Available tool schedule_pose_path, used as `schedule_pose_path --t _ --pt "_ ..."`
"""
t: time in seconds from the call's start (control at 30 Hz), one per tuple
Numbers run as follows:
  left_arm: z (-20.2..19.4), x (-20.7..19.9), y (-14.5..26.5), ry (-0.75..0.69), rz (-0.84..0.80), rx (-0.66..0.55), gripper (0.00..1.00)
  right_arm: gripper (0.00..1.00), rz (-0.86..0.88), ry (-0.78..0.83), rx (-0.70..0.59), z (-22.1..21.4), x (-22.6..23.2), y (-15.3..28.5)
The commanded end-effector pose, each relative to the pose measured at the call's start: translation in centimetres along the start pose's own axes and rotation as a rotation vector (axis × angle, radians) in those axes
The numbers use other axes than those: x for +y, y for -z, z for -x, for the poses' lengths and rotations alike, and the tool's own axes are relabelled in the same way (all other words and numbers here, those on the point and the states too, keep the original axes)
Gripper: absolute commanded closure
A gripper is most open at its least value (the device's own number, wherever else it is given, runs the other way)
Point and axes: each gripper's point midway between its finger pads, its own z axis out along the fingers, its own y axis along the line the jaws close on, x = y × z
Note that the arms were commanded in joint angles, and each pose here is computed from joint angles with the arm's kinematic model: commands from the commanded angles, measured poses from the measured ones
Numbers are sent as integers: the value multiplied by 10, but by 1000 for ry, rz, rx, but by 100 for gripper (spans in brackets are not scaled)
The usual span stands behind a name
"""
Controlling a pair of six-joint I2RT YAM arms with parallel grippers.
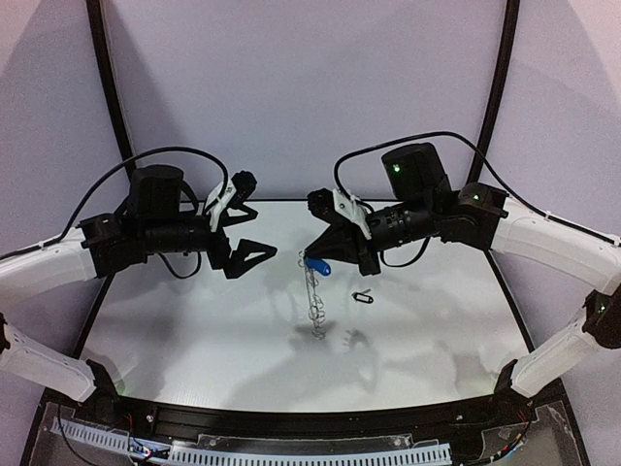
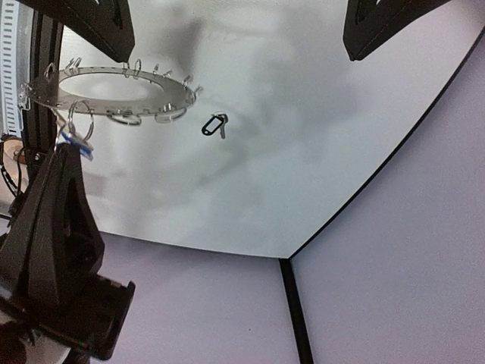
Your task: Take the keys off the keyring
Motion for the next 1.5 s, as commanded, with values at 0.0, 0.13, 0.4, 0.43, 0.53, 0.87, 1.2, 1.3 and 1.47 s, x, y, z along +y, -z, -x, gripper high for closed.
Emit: schedule_pose_path --t 0.0,0.13,0.4,0.43,0.53,0.87,1.2,1.3,1.47 --pt "25 -13 0 -90 -98 -48 1 100 41 57 -42 14 7 10" --pt "26 -28 0 -118 -197 -32 1 100 80 75 -49 15 14 12" --pt "28 -57 3 -190 -399 -15 3 100 189 140 -86 20 34 15" --pt "29 -61 4 -192 -431 -22 4 100 196 148 -91 21 35 16" --pt "33 -68 2 -193 -493 -23 9 100 224 159 -113 26 38 16" --pt "32 -93 -1 -125 -728 13 15 100 218 201 -122 29 34 12" --pt "31 -102 -3 -40 -824 19 25 100 214 279 -144 39 26 8" --pt "30 -101 -8 -26 -827 33 30 100 233 284 -150 39 28 6" --pt "31 -106 -4 -21 -877 32 35 100 253 292 -133 35 31 6"
